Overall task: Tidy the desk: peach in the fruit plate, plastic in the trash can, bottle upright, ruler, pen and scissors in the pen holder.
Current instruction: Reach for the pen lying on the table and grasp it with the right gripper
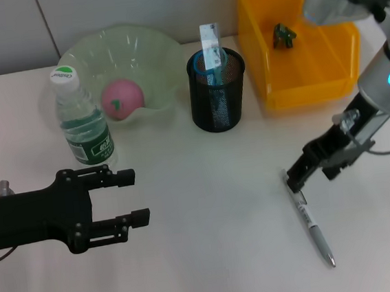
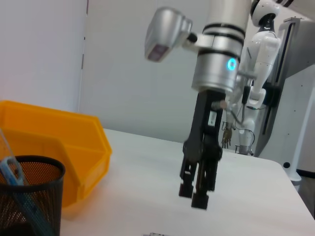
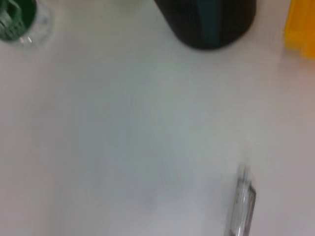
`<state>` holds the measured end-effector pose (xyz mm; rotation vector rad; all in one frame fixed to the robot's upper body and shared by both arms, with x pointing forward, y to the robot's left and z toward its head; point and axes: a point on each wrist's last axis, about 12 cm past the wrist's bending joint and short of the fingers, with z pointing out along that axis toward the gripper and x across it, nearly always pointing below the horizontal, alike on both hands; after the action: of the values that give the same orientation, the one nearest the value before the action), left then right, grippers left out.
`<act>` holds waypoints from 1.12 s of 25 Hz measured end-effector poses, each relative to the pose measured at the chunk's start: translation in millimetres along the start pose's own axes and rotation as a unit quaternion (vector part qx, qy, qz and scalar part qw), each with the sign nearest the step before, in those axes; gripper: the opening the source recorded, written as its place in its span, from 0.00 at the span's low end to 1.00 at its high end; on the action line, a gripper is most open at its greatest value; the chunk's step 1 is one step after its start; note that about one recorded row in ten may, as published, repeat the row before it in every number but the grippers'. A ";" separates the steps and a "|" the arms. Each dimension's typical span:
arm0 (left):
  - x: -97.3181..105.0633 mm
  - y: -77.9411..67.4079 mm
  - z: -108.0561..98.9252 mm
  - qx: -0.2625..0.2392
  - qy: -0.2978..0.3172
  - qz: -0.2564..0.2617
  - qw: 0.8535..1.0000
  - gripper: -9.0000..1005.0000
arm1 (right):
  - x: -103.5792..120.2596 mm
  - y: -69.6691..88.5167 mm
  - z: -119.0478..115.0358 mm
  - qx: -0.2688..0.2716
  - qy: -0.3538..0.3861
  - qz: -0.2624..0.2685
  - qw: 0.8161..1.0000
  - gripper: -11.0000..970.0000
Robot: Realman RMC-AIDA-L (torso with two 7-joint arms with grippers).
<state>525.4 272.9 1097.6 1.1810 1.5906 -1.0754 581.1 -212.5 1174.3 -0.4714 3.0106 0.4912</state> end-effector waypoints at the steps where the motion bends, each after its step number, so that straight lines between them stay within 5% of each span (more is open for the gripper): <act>1: 0.0 0.0 0.0 0.000 0.000 0.000 1.000 0.73 | 0.0 0.0 0.0 0.000 0.000 0.000 1.000 0.77; 12: -5.4 2.1 -2.3 0.002 0.005 0.014 1.000 0.73 | -8.4 -4.7 15.0 0.028 0.025 0.014 0.999 0.77; 28: -11.0 1.8 0.8 0.021 0.008 0.024 0.999 0.73 | -34.9 10.5 34.7 0.041 0.035 0.001 0.999 0.77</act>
<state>529.3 269.8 1107.6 1.2522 1.5516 -1.0755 611.3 -181.8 1148.2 -0.4917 3.0839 0.3581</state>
